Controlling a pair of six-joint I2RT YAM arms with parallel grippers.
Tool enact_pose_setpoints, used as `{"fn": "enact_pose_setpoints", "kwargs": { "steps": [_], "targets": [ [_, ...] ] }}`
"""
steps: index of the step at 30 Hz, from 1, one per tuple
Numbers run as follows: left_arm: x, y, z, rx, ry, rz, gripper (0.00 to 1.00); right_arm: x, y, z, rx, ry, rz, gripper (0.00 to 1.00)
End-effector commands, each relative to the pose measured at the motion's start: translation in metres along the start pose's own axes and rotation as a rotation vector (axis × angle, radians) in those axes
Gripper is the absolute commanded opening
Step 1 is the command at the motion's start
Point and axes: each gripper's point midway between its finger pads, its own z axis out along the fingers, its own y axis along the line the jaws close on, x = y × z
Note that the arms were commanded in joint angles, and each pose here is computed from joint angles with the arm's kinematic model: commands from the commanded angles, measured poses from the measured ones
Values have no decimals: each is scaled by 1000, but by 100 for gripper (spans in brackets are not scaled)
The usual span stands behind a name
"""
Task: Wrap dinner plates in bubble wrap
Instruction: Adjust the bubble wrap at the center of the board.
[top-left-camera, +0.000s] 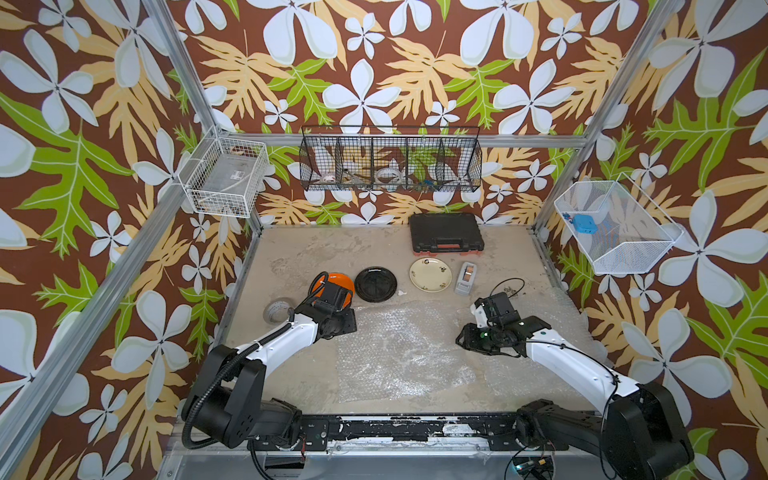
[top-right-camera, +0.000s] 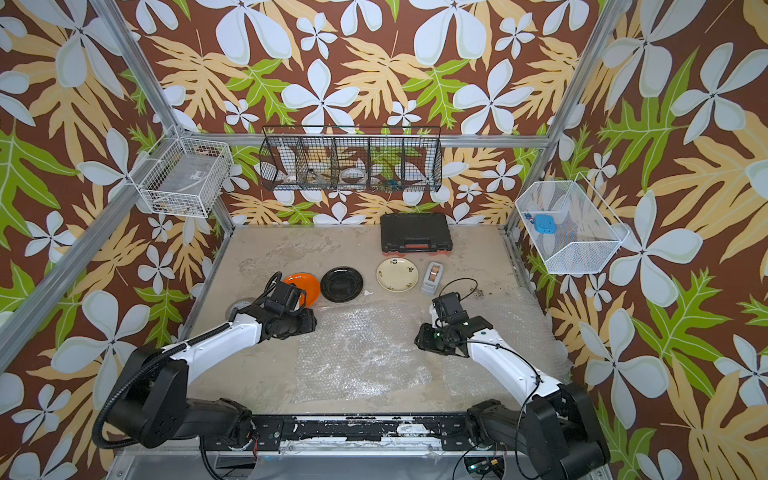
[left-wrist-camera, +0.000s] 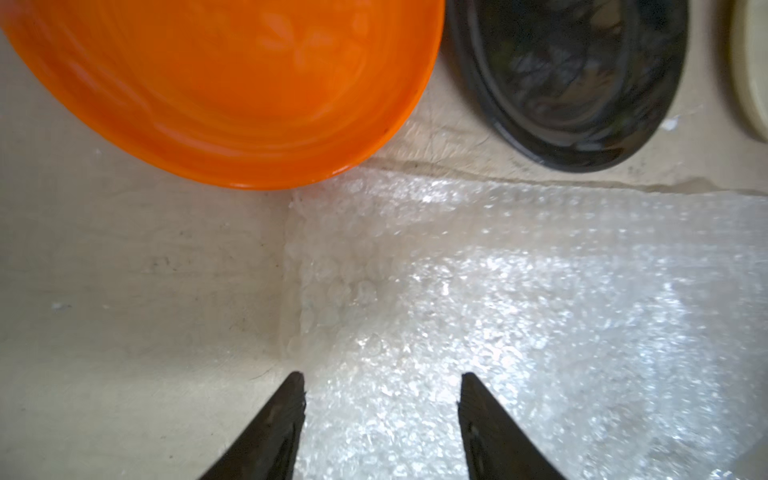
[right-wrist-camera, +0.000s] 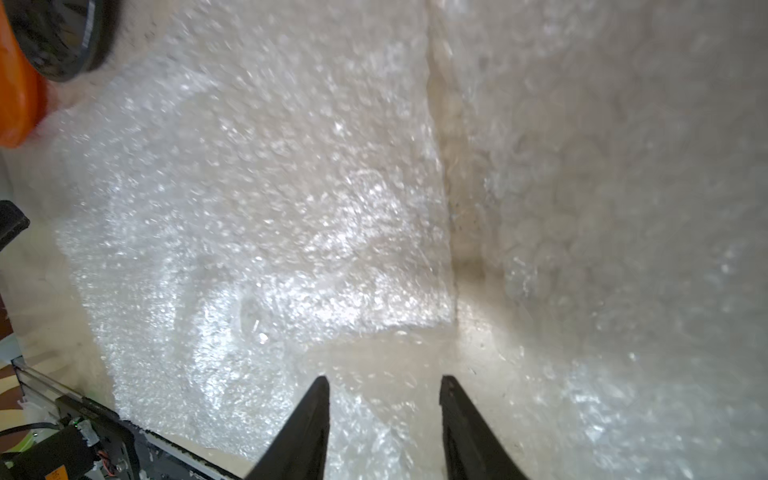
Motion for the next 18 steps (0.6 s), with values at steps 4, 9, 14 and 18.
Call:
{"fn": "enact_pose_setpoints", "kwargs": {
  "steps": [4, 9, 14, 18],
  "targets": [
    [13, -11, -13, 46, 62, 6, 60, -27, 67, -1, -314, -8, -26, 44],
    [48, -14, 0, 87, 161, -3, 59, -42, 88, 21, -421, 18, -43, 41],
    [70, 10, 14, 6, 193, -27, 59, -41, 62, 54, -299, 54, -38, 41],
    [78, 27, 22, -69, 206, -28, 59, -31, 28, 74, -177, 79, 0, 41]
  ]
}}
